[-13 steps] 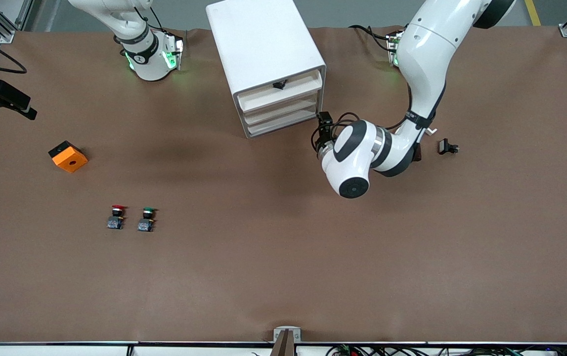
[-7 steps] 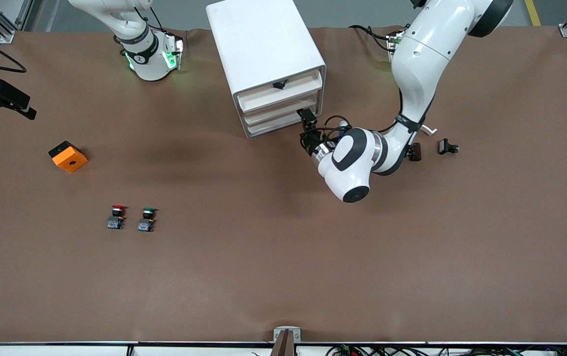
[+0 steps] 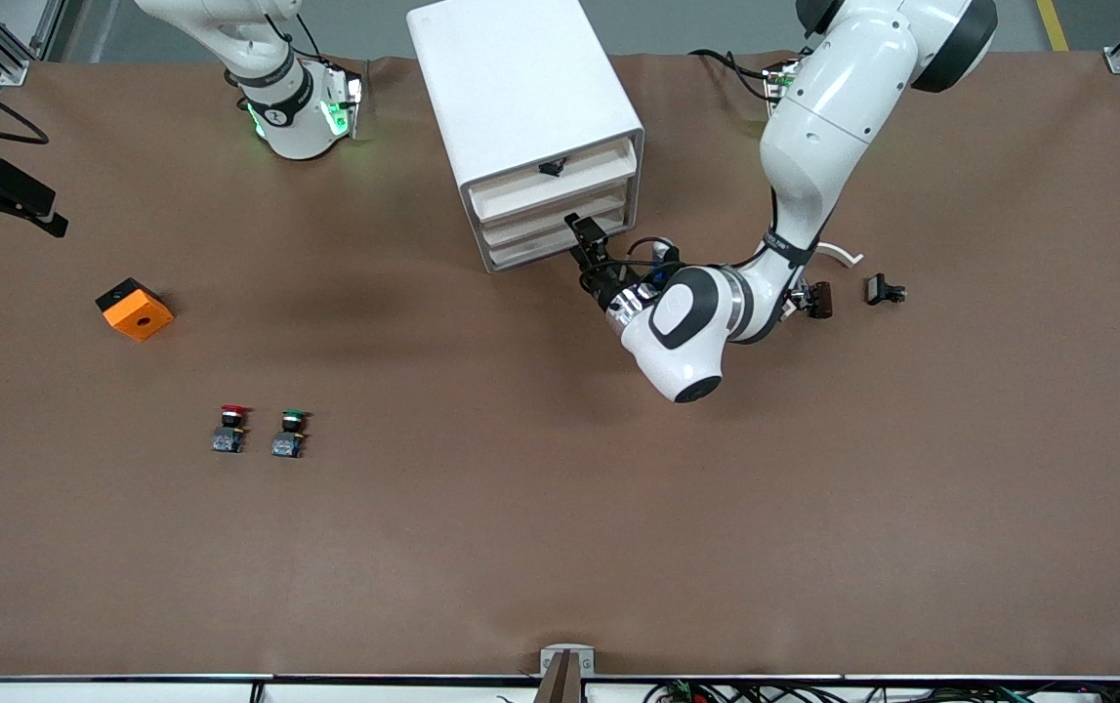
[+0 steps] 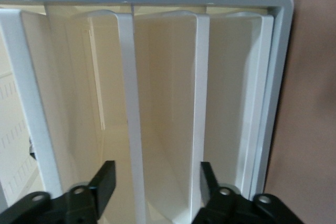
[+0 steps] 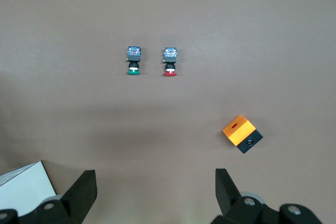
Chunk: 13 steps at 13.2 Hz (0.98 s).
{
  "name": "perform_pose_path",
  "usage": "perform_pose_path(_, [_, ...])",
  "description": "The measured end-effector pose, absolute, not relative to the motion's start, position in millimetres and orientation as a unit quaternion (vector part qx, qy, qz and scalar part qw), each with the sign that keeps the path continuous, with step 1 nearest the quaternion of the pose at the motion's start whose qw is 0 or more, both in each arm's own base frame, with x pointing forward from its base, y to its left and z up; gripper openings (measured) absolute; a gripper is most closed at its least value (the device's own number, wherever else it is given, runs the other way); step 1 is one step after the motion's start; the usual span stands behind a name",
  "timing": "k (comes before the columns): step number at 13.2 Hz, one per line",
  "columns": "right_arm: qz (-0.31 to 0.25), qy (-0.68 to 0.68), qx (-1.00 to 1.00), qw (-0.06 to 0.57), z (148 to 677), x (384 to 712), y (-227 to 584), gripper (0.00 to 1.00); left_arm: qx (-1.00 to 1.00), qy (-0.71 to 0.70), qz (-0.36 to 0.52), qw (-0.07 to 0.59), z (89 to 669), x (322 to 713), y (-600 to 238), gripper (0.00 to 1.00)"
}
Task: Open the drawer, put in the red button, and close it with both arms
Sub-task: 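Grasp the top drawer handle with the left gripper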
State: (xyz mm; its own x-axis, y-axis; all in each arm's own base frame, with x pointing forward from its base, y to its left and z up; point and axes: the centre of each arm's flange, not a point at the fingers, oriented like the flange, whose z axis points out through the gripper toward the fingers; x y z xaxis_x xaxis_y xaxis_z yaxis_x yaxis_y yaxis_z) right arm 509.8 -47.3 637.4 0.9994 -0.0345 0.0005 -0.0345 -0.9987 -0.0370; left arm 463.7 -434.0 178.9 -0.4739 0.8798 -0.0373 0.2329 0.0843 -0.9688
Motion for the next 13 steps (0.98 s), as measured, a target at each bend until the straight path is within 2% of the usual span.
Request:
perform_pose_path(1, [-0.001,0.018,-1.0,0.019,637.3,509.8,-47.6,1.0,-0.418,-0.66,0.546,0.303,177.8,459.8,-436.5,0.63])
perform_pose_path(9, [0.0,0.021,-1.0,0.019,636.2,509.7,-53.8,1.0,-0.437,-0.603,0.597,0.297,183.8,444.9,-447.9,0.62])
perform_pose_path(13, [0.001,0.025,-1.0,0.019,635.1,509.5,-60.5,1.0,-0.432,-0.597,0.596,0.319,161.8,426.3,-458.2,0.56])
